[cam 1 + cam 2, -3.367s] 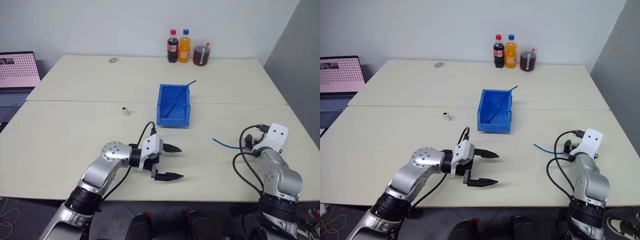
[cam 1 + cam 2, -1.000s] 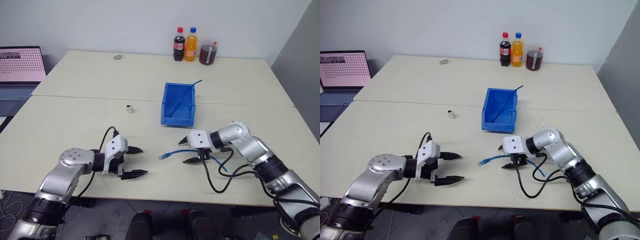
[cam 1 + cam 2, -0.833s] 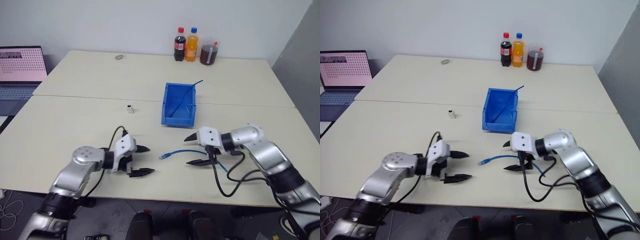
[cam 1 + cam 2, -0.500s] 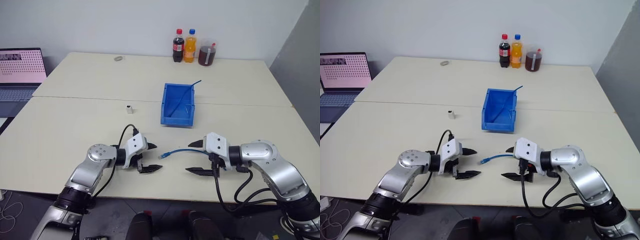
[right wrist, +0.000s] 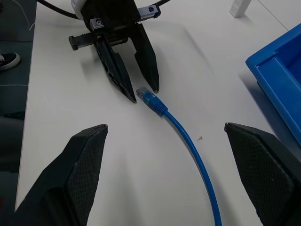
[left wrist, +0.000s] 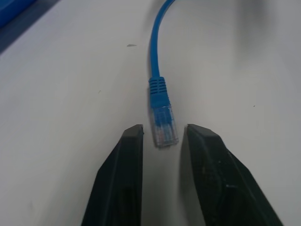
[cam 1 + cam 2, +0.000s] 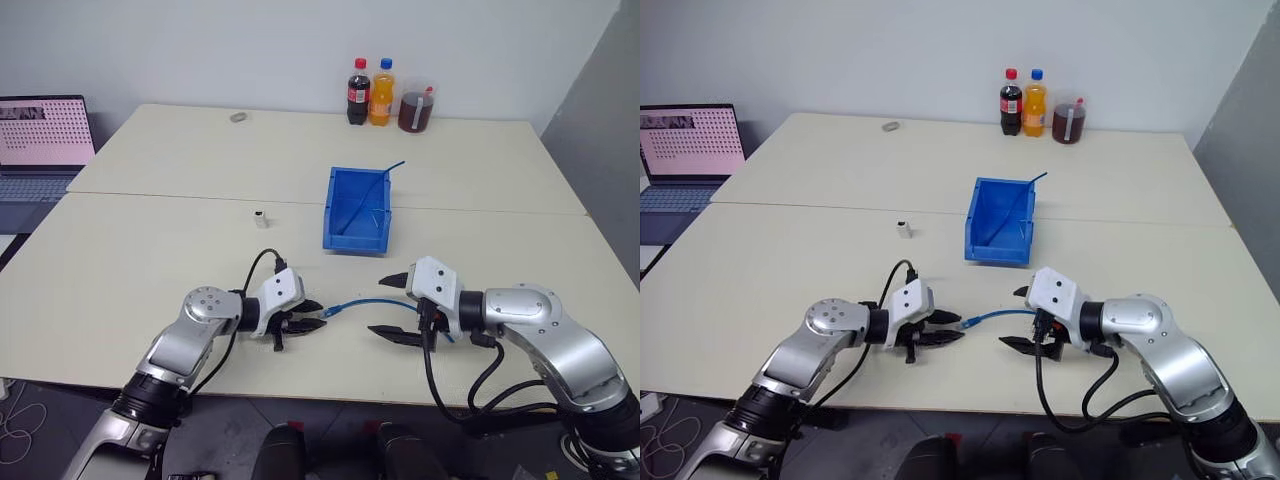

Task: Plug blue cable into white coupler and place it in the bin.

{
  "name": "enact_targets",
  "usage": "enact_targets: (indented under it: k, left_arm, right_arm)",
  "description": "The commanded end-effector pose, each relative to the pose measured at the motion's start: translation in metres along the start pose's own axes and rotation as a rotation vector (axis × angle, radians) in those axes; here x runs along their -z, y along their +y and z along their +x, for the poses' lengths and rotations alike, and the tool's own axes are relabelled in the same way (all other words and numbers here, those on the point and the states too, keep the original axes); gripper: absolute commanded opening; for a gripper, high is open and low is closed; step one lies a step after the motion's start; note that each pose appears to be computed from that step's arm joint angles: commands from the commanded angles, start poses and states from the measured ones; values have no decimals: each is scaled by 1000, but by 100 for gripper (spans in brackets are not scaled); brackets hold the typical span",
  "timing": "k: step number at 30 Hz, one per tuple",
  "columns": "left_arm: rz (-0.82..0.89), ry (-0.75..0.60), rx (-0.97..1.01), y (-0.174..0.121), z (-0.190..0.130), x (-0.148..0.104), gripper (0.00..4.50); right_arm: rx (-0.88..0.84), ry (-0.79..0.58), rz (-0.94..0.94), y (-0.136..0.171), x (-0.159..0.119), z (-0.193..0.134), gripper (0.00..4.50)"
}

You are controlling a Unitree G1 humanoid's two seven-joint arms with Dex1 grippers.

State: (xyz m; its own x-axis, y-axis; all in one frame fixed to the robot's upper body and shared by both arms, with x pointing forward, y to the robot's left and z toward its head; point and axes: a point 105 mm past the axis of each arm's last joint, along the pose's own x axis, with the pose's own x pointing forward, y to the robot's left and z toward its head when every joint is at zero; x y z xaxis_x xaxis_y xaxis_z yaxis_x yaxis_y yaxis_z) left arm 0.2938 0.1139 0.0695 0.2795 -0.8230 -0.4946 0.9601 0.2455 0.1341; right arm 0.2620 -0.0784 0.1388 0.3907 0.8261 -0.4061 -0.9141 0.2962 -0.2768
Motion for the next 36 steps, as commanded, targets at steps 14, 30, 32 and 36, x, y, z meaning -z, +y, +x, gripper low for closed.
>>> enact_targets:
  k: [14,30,32,36]
  left_arm:
    - [30,-189,-5,25,-11,-46,22]
    - [-304,-502,252,7,-43,-111,22]
    - [-311,-502,258,5,-43,-112,22]
    - [-312,-500,260,3,-43,-112,22]
  right_arm:
    - [-20,-192,115,23,-19,-17,424]
    - [19,-413,458,2,-33,-10,424]
    - [16,-437,479,-5,-36,-9,424]
    - [-7,-482,489,-14,-45,-7,424]
